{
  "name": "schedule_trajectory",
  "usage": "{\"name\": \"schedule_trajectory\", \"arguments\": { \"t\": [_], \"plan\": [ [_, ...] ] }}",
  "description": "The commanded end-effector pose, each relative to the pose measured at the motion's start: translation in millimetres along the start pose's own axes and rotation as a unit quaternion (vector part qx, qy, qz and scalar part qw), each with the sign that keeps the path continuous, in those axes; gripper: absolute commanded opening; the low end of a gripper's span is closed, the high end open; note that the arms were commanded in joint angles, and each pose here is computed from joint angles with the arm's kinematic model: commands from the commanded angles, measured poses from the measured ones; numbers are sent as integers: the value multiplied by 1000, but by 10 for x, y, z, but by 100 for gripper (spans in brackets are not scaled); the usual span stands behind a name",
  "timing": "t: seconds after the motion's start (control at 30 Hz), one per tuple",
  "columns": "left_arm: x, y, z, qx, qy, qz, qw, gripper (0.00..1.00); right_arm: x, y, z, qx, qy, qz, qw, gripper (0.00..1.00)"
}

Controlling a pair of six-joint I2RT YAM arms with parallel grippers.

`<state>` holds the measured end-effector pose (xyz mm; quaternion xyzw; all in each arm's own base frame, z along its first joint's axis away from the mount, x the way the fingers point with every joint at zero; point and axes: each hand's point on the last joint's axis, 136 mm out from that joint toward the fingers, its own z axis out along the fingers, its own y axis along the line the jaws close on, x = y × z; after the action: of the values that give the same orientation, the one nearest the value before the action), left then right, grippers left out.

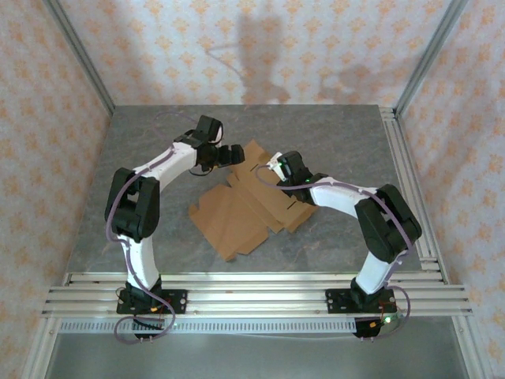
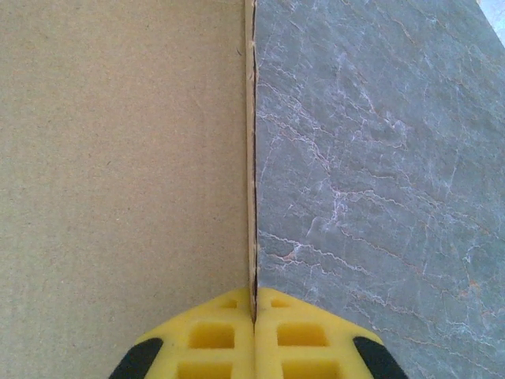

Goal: Fold the paper box

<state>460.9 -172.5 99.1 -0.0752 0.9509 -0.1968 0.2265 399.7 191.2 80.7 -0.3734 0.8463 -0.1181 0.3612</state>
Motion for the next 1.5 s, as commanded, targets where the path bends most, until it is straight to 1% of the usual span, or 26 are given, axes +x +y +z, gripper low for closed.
{"name": "schedule_trajectory", "arguments": {
  "t": [0.0, 0.13, 0.27, 0.4, 0.5, 1.07, 1.23, 1.47],
  "plan": [
    [106, 29, 259, 13, 17, 4, 1000, 94, -39, -61, -82, 3, -10, 16, 1000, 0],
    [88, 11, 295, 23, 10, 9, 1000, 94, -52, -70, -92, 3, -10, 16, 1000, 0],
    [114, -8, 305, 23, 27, 13, 999, 93, -61, -72, -91, 2, -11, 16, 1000, 0],
    [174, -75, 295, 44, 40, 6, 998, 90, -66, -80, -86, 3, -11, 18, 1000, 0],
    [191, -115, 269, 57, 37, -4, 998, 89, -74, -82, -88, 3, -12, 20, 1000, 0],
    [374, -100, 428, 51, 54, -7, 997, 89, -62, -55, -132, -9, -22, 14, 1000, 0],
    [428, -186, 401, 59, 58, 1, 997, 89, -33, -86, -118, -5, -17, 17, 1000, 0],
    [482, -326, 265, 72, 60, 19, 995, 89, -12, -79, -99, -6, -14, 20, 1000, 0]
  ]
}}
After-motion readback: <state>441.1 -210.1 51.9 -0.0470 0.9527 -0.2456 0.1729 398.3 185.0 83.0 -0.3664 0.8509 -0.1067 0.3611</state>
